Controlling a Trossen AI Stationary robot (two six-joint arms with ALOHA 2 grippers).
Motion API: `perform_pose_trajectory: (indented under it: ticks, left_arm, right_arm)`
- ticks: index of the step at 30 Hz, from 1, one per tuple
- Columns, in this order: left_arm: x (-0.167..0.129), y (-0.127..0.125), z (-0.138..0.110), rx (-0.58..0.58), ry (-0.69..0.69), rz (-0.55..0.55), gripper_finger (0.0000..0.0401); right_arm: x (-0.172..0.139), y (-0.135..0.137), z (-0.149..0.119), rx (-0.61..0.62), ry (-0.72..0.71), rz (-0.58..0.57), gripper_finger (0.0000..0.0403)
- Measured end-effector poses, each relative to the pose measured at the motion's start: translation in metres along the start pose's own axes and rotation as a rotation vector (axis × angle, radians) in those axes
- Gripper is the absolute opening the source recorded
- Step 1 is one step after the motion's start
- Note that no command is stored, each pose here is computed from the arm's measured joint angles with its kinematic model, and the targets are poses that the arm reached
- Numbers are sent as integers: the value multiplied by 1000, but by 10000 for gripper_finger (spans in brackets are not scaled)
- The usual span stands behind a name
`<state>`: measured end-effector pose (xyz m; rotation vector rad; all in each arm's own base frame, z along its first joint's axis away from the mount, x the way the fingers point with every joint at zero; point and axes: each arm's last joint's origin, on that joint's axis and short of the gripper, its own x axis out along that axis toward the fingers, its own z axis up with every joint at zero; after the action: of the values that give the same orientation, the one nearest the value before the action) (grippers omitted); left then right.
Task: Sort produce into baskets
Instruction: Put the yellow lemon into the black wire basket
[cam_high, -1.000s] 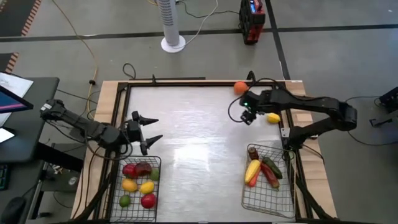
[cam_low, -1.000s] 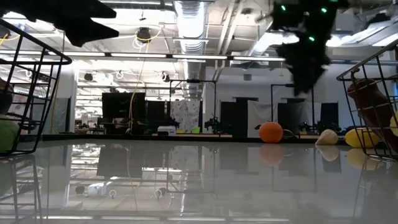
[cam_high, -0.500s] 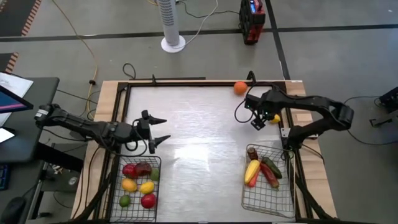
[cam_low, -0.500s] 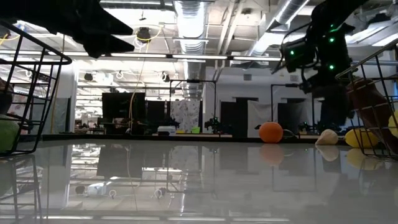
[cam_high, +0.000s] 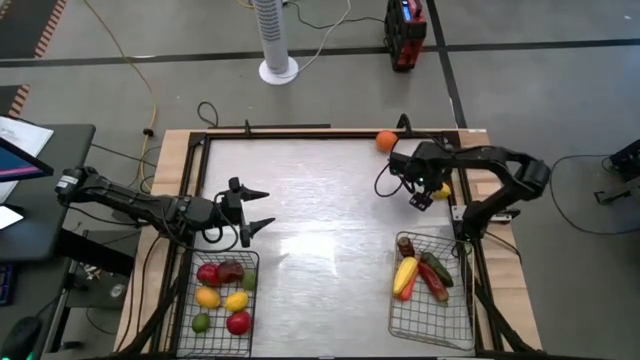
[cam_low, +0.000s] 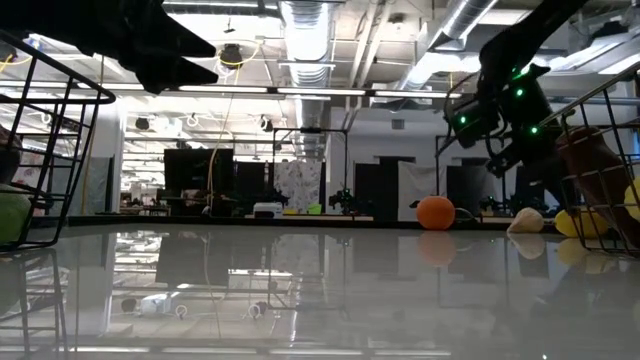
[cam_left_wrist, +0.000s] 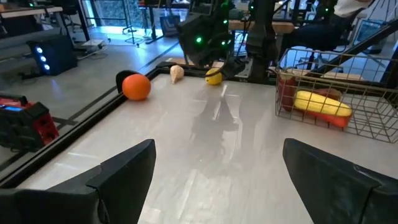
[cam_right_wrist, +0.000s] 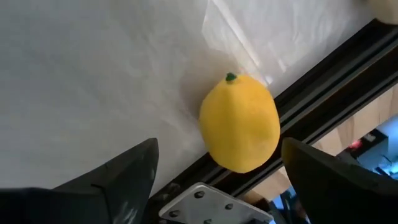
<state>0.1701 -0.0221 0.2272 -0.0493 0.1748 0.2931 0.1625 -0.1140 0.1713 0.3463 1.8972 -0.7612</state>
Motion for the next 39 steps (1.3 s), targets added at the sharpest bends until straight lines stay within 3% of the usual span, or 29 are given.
perform_pose_trajectory:
  ticks: [7, 15, 24, 31, 39]
  left_arm:
    - [0, 0, 0, 12, 1, 0, 341]
    - [0, 0, -1, 15, 7, 1, 341]
    - [0, 0, -1, 17, 9, -2, 341]
    - [0, -3, -1, 25, 15, -94, 341]
    - [0, -3, -1, 31, 15, -111, 341]
  right_arm:
    - [13, -9, 8, 0, 78, 10, 346]
    - [23, -11, 14, -31, 129, -23, 291]
    - [21, -3, 22, -49, 72, -37, 243]
    - [-19, 8, 29, -51, -174, 66, 227]
    - [-90, 26, 26, -90, -628, 347, 227]
